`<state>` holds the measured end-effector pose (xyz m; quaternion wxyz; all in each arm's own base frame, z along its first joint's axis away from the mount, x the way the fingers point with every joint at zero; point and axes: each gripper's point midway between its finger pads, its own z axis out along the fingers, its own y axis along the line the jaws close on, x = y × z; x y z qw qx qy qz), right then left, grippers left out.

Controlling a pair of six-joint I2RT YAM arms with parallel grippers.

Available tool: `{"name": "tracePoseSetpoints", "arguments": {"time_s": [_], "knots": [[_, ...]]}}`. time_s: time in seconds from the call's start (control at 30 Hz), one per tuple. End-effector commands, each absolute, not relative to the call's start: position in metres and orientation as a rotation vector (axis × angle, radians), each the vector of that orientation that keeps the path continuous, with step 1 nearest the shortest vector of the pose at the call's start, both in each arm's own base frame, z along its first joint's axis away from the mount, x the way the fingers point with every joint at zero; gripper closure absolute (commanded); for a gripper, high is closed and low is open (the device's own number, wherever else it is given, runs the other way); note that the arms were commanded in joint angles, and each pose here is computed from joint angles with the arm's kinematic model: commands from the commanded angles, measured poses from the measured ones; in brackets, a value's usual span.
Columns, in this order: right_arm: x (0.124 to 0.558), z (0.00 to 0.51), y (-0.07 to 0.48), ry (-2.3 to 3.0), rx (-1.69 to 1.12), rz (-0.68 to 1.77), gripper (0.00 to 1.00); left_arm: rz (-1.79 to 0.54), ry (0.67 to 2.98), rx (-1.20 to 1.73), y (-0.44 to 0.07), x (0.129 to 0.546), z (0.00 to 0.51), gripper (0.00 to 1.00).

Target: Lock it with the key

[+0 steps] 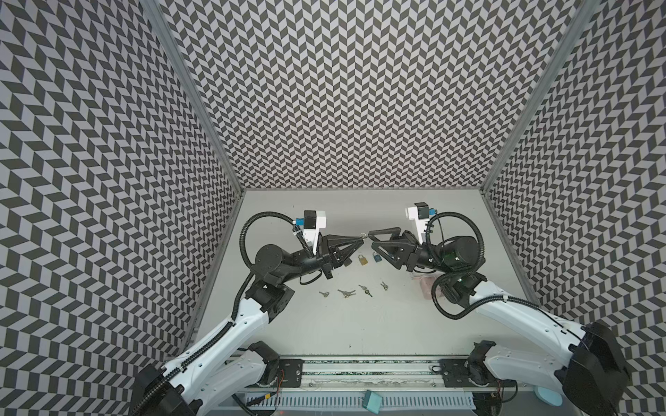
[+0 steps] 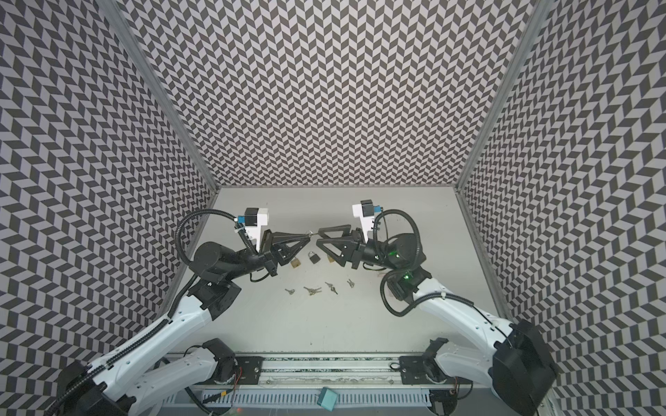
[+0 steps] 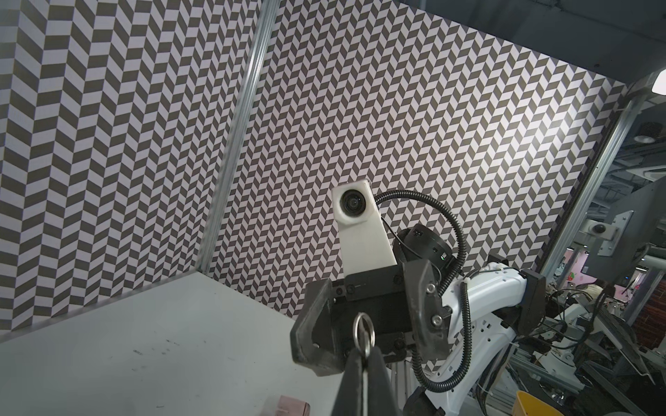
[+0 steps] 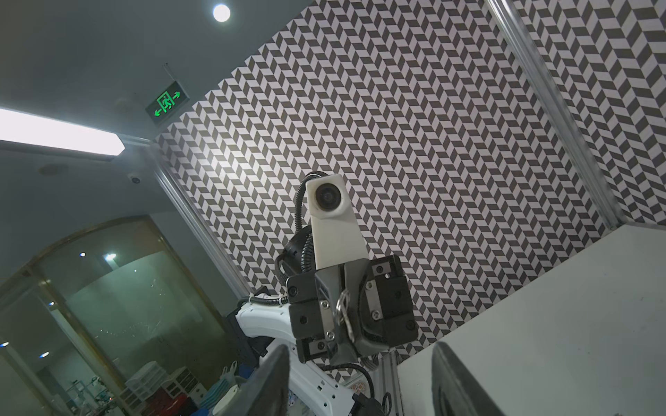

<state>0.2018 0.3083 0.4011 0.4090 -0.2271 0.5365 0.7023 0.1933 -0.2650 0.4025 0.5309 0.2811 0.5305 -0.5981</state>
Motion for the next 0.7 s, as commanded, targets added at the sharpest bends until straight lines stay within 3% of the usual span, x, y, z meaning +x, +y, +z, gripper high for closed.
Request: {"name": "tracePoseSetpoints", "arguments": {"time_s": [0.0, 0.13, 0.3, 0.67], "knots": [[0.186, 0.432, 0.304, 1.215, -0.618, 1.813, 0.47, -1.454, 1.247, 0.69, -0.267, 0.187, 0.403, 1.0], [0.19, 0.428, 0.312, 1.251, -0.62, 1.816, 0.56, -1.459, 1.251, 0.696, -0.269, 0.186, 0.401, 1.0], [0.194, 0.424, 0.319, 1.288, -0.619, 1.814, 0.58, -1.466, 1.255, 0.709, -0.271, 0.185, 0.399, 1.0], [0.196, 0.421, 0.319, 1.309, -0.591, 1.803, 0.91, -1.452, 1.278, 0.695, -0.271, 0.188, 0.395, 1.0]]}}
